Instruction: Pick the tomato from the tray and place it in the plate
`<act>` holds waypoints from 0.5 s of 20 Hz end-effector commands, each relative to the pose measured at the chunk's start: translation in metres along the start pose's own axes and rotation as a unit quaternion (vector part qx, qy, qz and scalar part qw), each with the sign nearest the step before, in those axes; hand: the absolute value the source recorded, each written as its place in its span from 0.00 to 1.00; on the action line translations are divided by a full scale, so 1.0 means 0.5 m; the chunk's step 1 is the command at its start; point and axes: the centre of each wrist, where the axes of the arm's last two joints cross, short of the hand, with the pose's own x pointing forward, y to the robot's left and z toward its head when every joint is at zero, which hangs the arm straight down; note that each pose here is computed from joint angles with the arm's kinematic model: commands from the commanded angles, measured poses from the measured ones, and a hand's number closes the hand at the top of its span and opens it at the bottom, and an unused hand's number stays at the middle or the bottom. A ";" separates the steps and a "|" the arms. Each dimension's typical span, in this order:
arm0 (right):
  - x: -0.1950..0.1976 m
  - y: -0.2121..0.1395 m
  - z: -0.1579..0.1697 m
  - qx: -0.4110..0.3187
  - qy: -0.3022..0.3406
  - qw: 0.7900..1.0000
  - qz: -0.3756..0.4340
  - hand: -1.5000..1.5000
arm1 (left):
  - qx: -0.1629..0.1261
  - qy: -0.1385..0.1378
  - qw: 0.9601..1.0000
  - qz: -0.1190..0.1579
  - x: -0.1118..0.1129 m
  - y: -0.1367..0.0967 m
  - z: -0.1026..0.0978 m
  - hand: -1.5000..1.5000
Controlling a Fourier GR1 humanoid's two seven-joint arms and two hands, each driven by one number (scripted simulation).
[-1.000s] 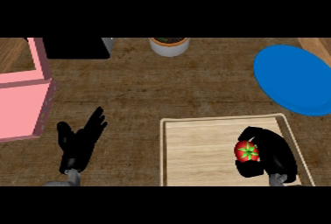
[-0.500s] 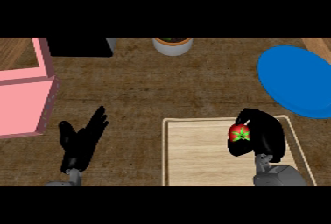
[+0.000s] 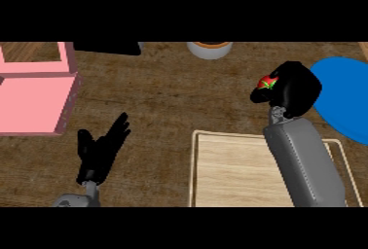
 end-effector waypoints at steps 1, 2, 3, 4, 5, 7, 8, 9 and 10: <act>0.067 -0.012 -0.035 -0.095 0.070 0.992 -0.054 1.00 | -0.006 0.003 1.000 -0.004 -0.003 -0.018 -0.003 0.50; 0.085 -0.017 -0.033 -0.117 0.070 0.989 -0.063 1.00 | -0.008 0.001 1.000 -0.002 0.004 -0.005 -0.005 0.50; 0.100 -0.039 -0.054 -0.133 0.083 0.985 -0.072 1.00 | -0.007 0.001 1.000 -0.008 0.002 -0.008 -0.007 0.50; 0.095 -0.033 -0.059 -0.146 0.099 0.981 -0.080 1.00 | 0.005 0.004 1.000 0.001 -0.001 0.000 0.000 0.50; 0.117 -0.035 -0.045 -0.149 0.101 0.978 -0.103 1.00 | -0.003 0.004 1.000 -0.003 0.007 -0.011 -0.009 0.50; 0.100 -0.018 -0.061 -0.168 0.125 0.972 -0.103 1.00 | 0.004 0.006 1.000 -0.010 0.008 0.000 -0.010 0.50; 0.086 -0.013 -0.075 -0.172 0.135 0.969 -0.116 1.00 | 0.009 0.002 1.000 0.000 -0.008 0.012 0.001 0.50; 0.078 -0.017 -0.085 -0.195 0.130 0.963 -0.133 1.00 | 0.013 0.003 1.000 0.000 -0.010 -0.005 -0.001 0.50; 0.073 -0.012 -0.084 -0.199 0.139 0.959 -0.148 1.00 | 0.009 0.004 1.000 0.007 0.001 -0.001 -0.007 0.50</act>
